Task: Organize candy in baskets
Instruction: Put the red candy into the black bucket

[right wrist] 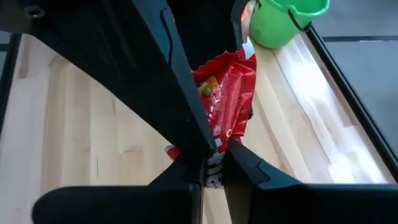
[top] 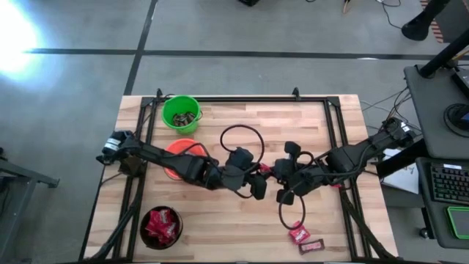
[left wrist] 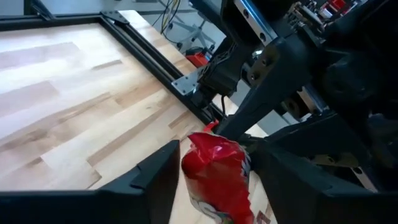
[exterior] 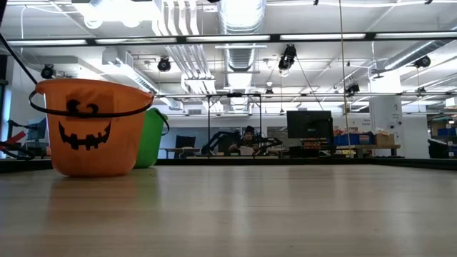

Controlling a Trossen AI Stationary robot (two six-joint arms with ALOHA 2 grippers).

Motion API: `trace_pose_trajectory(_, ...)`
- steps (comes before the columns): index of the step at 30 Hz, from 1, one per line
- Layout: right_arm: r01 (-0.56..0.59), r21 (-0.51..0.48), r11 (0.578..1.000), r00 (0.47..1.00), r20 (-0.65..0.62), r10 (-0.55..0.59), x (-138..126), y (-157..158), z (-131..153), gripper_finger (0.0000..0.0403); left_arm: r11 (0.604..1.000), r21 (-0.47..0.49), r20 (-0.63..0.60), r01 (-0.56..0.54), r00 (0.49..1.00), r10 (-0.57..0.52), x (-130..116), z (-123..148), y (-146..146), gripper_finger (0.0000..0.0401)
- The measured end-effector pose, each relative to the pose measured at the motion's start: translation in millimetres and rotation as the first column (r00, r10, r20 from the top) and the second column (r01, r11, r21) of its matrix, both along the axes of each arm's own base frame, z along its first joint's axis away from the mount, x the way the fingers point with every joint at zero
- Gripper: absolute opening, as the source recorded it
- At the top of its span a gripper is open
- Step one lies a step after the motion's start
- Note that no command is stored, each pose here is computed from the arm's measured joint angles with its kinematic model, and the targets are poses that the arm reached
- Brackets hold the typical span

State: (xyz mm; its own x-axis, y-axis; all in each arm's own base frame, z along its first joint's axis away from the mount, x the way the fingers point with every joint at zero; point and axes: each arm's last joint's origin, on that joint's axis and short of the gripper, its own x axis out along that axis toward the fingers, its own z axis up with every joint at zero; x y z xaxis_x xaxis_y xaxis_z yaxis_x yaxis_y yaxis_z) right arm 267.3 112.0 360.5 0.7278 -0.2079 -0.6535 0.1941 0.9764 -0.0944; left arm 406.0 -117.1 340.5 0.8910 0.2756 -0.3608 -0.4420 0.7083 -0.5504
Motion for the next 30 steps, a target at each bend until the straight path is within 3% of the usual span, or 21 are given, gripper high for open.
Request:
trace_pose_trajectory(4,0.008,-0.008,1.000,1.000,-0.010,-0.008,-0.9,-0.8,-0.8,0.0027,1.000,0.004,-0.006,0.012,1.000,-0.012,-0.3,0.4,0.9,0.0141)
trace_pose_trajectory(10,0.015,-0.025,1.000,1.000,-0.008,-0.016,-2.5,-2.0,1.0,0.0027,1.000,0.004,-0.008,0.011,1.000,-0.011,-0.4,0.7,1.9,0.0020)
trace_pose_trajectory(18,0.012,-0.033,0.999,1.000,-0.012,-0.012,-3.8,-2.8,1.9,0.0034,1.000,0.003,-0.004,0.008,1.000,-0.008,-0.1,1.2,3.3,0.0007)
trace_pose_trajectory(30,0.011,-0.064,0.998,0.997,-0.071,-0.015,-9.0,-5.4,-0.9,0.0128,1.000,0.001,-0.028,0.003,1.000,-0.003,-0.7,-1.4,4.8,0.0002)
